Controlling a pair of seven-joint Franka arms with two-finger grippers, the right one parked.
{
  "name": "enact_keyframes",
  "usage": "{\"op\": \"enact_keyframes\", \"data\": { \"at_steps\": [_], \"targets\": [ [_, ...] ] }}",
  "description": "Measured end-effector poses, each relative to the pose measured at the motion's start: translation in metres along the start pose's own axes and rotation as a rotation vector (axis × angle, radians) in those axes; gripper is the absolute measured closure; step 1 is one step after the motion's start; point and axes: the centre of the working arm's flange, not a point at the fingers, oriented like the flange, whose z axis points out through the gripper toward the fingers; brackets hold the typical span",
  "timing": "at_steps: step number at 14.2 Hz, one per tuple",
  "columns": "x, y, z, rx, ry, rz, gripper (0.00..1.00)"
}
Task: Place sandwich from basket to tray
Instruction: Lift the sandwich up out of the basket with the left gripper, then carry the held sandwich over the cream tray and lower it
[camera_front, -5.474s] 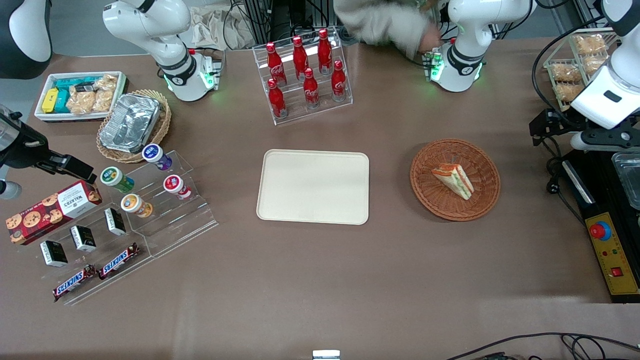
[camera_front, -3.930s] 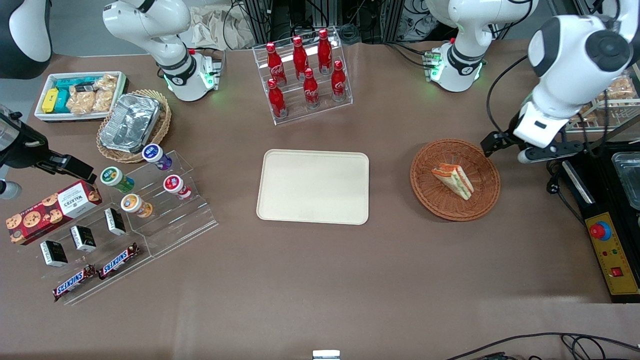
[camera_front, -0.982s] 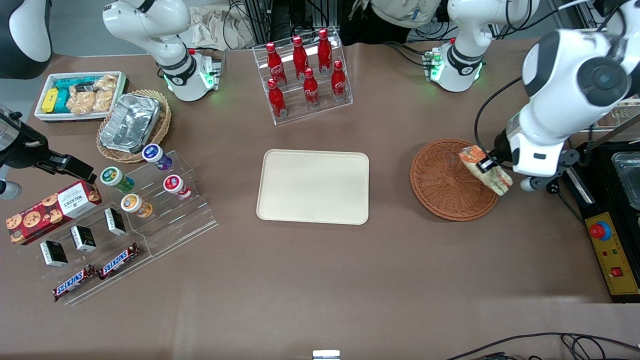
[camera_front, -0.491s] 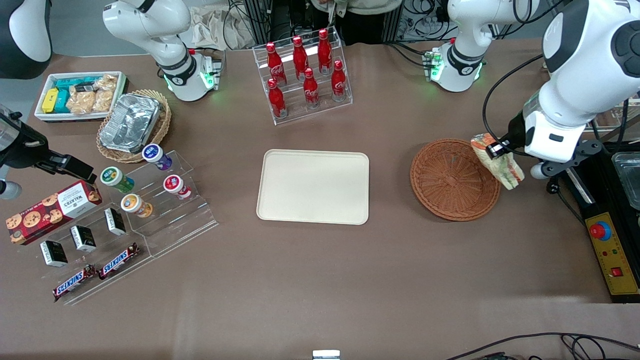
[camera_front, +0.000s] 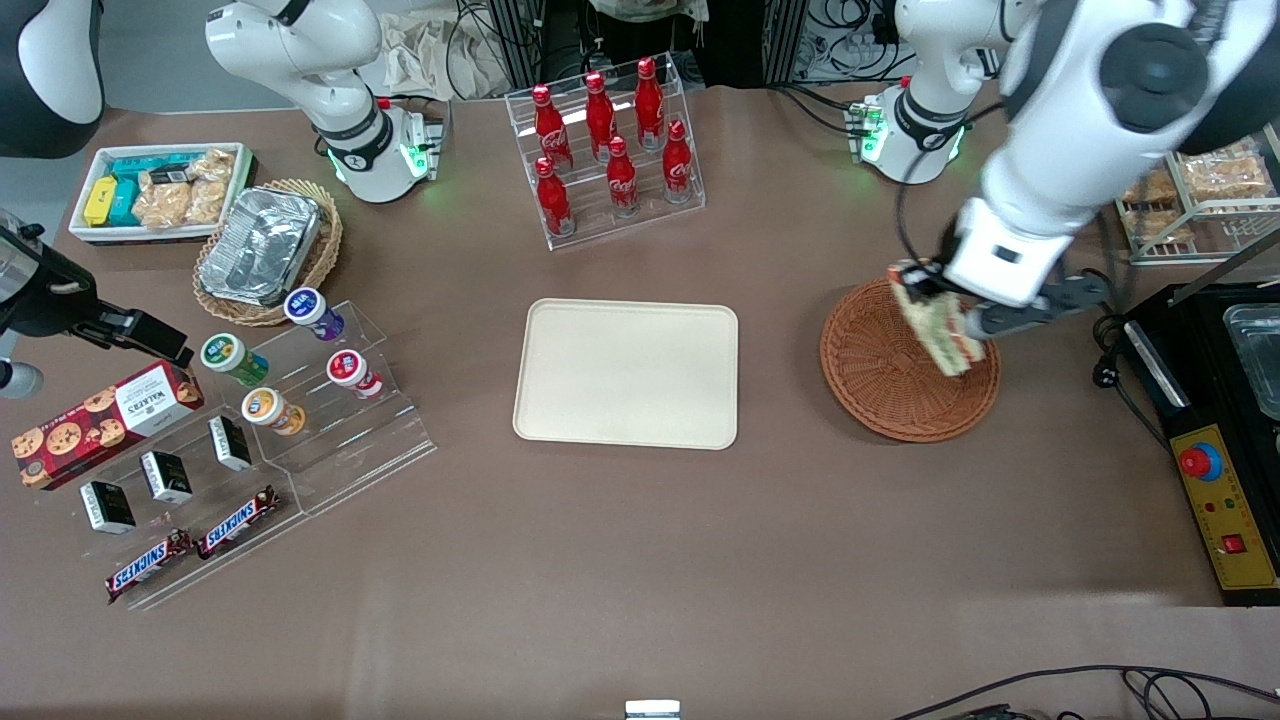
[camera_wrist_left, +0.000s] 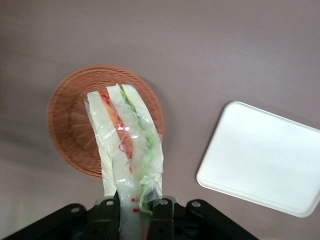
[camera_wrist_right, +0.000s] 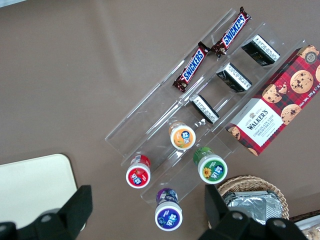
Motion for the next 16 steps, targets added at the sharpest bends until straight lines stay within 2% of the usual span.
{"op": "enact_keyframes", "data": {
  "at_steps": [3, 5, 9, 13, 16],
  "targets": [
    [-0.015, 0.054, 0.018, -0.061, 0.044, 0.089, 0.84],
    [-0.018, 0.088, 0.049, -0.092, 0.056, 0.139, 0.84],
    [-0.03, 0.142, 0.118, -0.114, 0.028, 0.216, 0.84],
    [-0.044, 0.175, 0.186, -0.107, -0.019, 0.27, 0.84],
    [-0.049, 0.182, 0.238, -0.096, -0.044, 0.372, 0.84]
  ]
}}
